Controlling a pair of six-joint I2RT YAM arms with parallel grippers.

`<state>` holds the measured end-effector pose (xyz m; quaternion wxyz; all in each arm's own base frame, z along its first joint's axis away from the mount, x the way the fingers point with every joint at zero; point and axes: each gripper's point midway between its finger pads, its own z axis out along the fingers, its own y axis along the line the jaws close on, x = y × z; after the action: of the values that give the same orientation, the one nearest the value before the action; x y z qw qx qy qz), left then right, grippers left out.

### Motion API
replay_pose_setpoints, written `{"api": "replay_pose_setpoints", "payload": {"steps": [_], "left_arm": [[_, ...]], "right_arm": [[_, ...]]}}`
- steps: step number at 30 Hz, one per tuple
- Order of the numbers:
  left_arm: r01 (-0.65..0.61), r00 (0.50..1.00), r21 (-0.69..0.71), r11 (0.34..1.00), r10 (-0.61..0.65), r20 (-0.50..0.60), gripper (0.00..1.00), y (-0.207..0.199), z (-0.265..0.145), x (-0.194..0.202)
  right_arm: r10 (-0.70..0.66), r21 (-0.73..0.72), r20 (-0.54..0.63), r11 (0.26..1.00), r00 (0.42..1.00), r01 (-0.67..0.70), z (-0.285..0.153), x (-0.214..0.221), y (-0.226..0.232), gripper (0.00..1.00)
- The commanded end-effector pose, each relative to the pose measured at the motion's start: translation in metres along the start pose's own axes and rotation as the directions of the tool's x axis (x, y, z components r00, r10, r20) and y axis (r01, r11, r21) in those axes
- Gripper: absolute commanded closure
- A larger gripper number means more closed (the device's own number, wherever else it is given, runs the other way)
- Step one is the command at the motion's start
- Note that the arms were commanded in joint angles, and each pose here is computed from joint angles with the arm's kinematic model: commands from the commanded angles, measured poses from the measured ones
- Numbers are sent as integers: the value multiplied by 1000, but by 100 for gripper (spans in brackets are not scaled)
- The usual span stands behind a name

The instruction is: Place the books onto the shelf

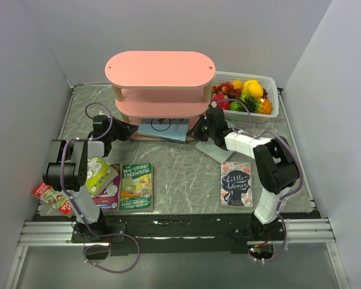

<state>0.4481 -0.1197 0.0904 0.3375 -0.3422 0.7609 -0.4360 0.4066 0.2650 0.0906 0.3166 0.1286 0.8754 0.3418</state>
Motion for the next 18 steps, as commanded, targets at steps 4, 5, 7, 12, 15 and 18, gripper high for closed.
{"api": "replay_pose_setpoints", "payload": {"steps": [4,5,7,12,15,18], "left_arm": [[-43,999,66,997,42,4,99,-24,-10,3],[-43,999,66,997,42,4,99,-24,-10,3],[-43,999,65,997,43,3,99,-25,-9,2],[-49,999,69,996,49,7,99,-29,-5,-2],[-46,999,77,996,46,7,99,-32,-3,-3],[-48,999,81,996,48,9,99,-35,-2,-5]], "right_arm": [[-13,-112,17,994,1000,15,3,-7,30,100],[-12,-113,18,994,1000,14,3,-8,31,100],[-6,-116,18,993,1000,8,4,-8,31,100],[1,-112,19,994,1000,1,5,-8,29,100],[-1,-117,24,993,1000,3,4,-10,32,100],[1,-118,27,993,1000,2,4,-12,34,100]]}}
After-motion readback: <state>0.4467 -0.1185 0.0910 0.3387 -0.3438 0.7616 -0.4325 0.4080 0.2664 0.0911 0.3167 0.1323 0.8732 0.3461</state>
